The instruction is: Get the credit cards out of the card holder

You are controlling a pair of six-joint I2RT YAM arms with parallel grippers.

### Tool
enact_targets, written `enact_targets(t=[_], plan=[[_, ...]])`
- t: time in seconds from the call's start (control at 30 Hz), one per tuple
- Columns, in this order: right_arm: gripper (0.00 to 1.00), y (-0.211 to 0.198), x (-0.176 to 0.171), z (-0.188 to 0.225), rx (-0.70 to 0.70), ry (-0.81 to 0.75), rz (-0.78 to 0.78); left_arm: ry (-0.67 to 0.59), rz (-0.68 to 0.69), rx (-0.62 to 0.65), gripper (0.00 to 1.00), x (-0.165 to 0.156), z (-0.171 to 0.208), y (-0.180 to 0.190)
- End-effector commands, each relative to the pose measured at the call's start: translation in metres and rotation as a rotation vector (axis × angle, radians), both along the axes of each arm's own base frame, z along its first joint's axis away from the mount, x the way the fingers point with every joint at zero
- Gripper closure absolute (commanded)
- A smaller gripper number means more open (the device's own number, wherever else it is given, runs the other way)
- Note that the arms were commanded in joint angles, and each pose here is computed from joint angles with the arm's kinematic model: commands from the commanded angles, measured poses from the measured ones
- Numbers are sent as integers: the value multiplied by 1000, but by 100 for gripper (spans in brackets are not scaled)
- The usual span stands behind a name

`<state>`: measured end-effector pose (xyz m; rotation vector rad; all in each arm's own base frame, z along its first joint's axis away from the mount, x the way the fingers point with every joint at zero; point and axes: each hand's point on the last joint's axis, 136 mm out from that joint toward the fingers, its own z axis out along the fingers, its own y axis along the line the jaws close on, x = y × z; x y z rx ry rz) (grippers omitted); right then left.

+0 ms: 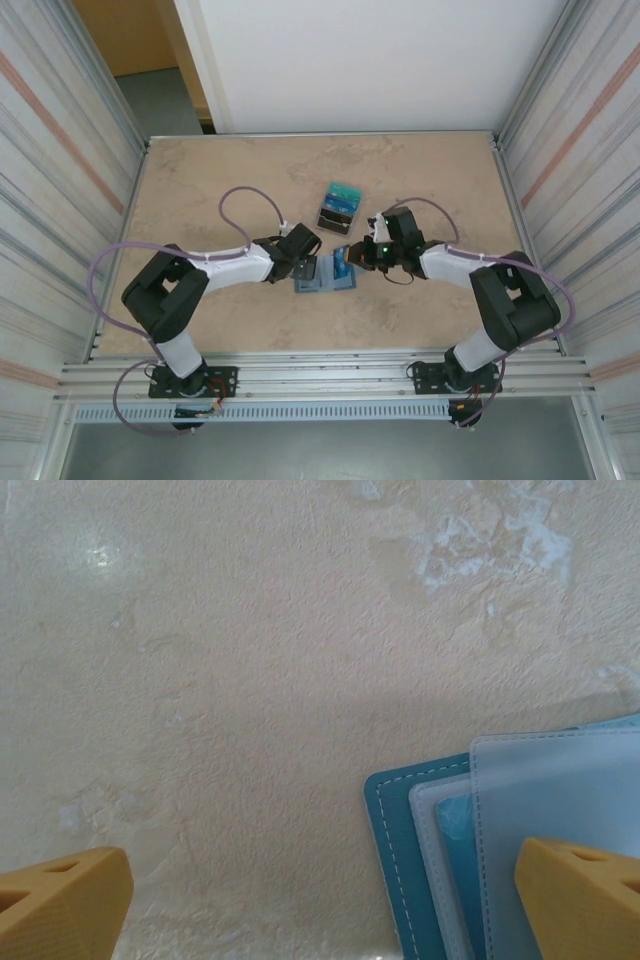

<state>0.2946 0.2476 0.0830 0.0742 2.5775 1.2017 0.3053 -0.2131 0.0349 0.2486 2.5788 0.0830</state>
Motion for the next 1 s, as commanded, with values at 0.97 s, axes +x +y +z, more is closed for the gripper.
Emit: enact_targets(t=[0.97], plan=[[100, -6, 136, 50, -668, -543, 566, -119, 85, -124, 1, -21, 61, 33]])
